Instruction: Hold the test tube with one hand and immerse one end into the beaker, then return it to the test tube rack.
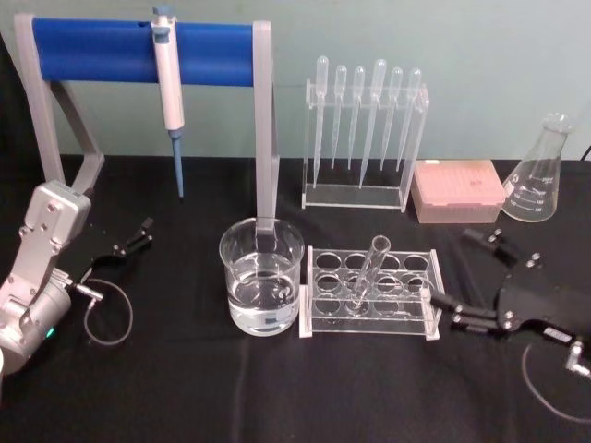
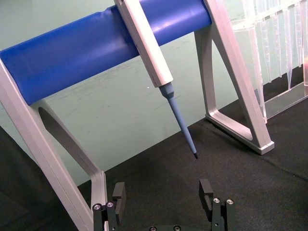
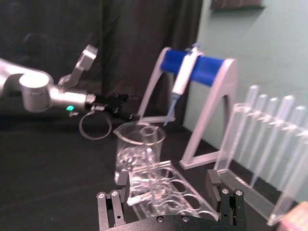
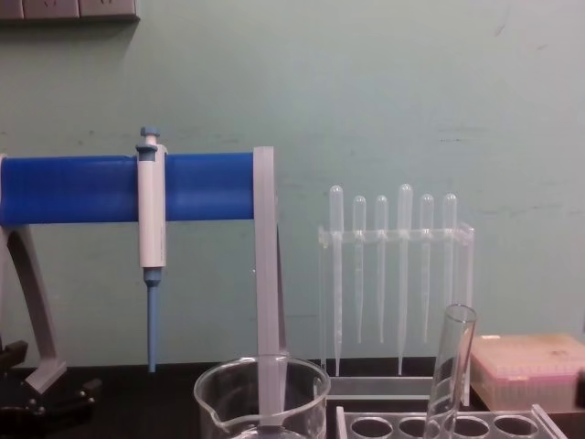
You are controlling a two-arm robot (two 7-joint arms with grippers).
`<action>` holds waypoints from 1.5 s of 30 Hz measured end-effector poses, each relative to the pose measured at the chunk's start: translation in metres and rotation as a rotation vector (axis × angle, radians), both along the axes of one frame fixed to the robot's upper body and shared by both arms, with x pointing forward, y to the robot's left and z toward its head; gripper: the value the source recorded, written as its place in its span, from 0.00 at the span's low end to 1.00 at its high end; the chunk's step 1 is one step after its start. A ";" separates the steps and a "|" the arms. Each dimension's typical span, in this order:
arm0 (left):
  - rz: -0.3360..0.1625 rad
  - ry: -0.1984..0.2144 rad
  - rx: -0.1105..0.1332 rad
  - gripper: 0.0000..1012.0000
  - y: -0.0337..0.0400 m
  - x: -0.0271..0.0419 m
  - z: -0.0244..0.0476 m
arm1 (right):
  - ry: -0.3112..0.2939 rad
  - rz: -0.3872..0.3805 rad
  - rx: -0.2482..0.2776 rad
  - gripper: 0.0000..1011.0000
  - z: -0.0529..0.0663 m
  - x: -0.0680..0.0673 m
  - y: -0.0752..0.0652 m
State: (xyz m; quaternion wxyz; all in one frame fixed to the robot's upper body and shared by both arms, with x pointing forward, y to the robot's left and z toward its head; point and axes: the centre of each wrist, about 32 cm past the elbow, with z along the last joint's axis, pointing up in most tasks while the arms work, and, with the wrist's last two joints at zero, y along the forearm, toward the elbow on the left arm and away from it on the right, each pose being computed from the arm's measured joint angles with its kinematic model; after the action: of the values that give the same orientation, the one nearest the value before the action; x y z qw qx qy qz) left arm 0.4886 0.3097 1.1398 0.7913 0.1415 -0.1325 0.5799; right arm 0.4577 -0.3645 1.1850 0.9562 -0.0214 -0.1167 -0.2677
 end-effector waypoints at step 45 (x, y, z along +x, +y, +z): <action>0.000 0.000 0.000 0.99 0.0000 0.0000 0.0000 | 0.095 0.073 -0.060 0.86 0.005 0.057 0.066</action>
State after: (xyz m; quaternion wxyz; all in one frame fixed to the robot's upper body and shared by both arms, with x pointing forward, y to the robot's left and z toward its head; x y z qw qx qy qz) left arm 0.4886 0.3097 1.1398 0.7913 0.1415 -0.1324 0.5799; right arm 0.5144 -0.2990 1.1895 0.9686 -0.0586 -0.0801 -0.2279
